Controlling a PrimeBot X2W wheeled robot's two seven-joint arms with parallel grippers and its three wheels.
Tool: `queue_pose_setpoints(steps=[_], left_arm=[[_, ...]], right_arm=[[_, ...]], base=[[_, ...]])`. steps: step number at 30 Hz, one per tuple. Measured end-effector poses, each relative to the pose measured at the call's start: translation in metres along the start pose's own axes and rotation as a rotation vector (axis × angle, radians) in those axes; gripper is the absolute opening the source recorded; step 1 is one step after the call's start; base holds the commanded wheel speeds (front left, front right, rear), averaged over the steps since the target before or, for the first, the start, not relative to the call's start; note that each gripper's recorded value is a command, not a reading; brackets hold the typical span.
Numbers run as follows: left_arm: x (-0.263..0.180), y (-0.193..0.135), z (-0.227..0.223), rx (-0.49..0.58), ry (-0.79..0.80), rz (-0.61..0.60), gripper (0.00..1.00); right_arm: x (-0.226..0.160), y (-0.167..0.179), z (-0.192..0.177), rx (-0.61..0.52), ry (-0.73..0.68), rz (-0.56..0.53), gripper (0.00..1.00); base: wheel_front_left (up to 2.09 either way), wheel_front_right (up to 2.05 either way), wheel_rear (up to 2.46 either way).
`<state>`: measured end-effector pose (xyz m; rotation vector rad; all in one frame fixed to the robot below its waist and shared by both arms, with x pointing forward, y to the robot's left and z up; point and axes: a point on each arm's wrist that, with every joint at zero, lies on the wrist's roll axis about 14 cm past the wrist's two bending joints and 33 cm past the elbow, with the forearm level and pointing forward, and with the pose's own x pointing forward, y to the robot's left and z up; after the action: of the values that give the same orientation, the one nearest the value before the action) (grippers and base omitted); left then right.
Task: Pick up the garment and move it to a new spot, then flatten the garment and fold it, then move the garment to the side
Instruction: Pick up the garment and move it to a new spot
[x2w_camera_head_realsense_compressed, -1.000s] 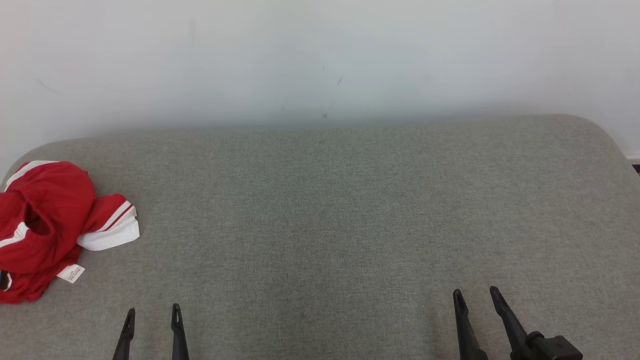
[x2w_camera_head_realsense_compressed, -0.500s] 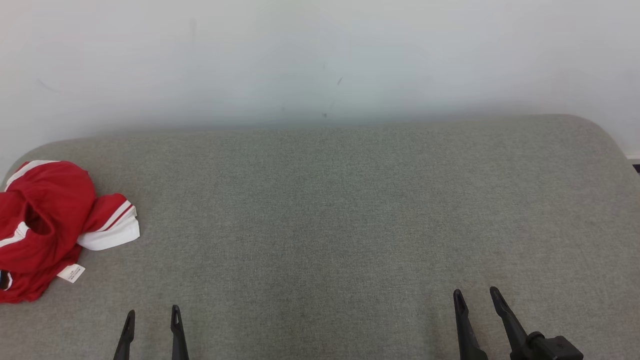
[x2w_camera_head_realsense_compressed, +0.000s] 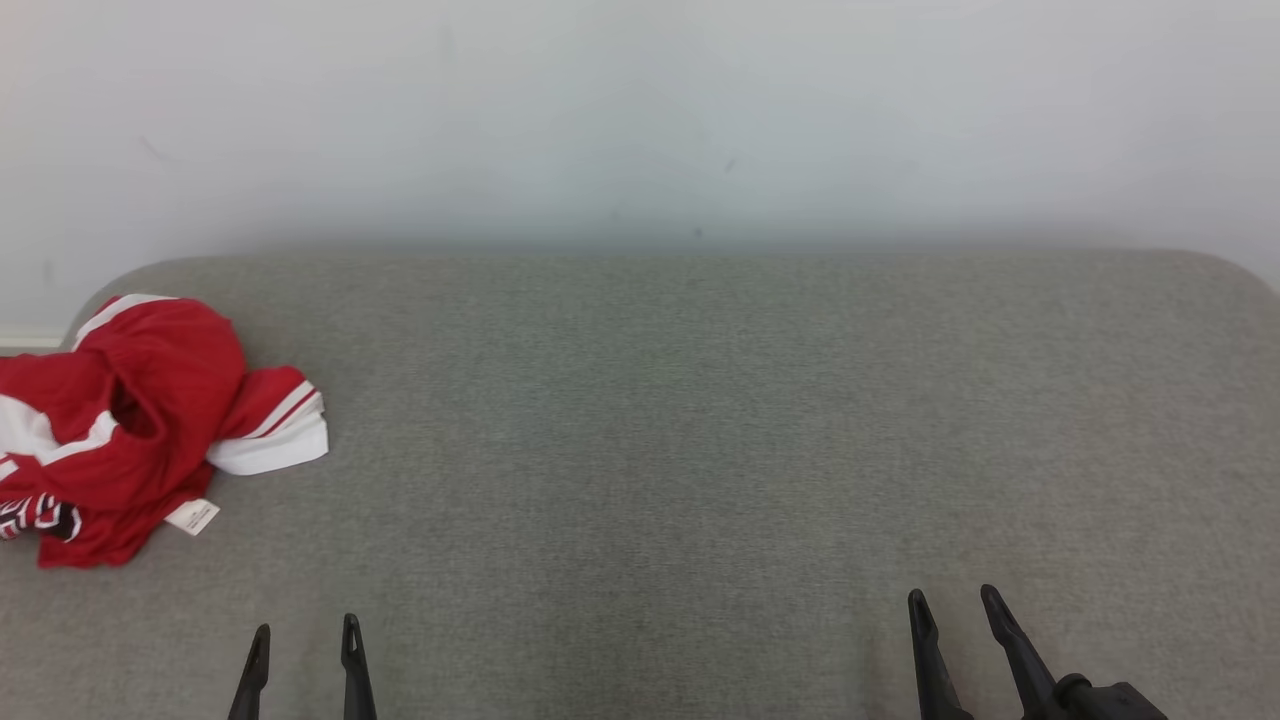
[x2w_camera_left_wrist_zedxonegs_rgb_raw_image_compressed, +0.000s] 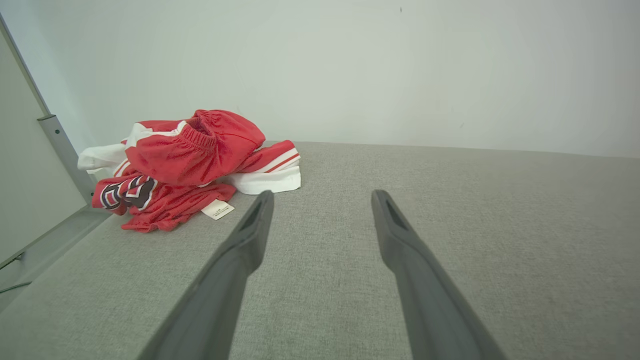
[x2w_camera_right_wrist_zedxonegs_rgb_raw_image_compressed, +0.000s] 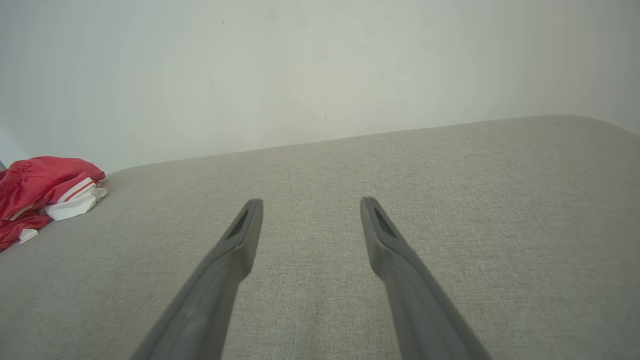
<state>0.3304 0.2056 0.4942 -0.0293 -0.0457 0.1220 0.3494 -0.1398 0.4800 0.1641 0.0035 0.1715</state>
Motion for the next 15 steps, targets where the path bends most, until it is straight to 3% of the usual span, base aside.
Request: queue_pose_setpoints(steps=[15], left_arm=[[-0.039, 0.054, -0.003, 0.01, 0.014, 0.171, 1.0]], right_arm=[[0.021, 0.049, -0.015, 0.011, 0.048, 0.163, 1.0]], base=[[0.0, 0.0, 0.0]])
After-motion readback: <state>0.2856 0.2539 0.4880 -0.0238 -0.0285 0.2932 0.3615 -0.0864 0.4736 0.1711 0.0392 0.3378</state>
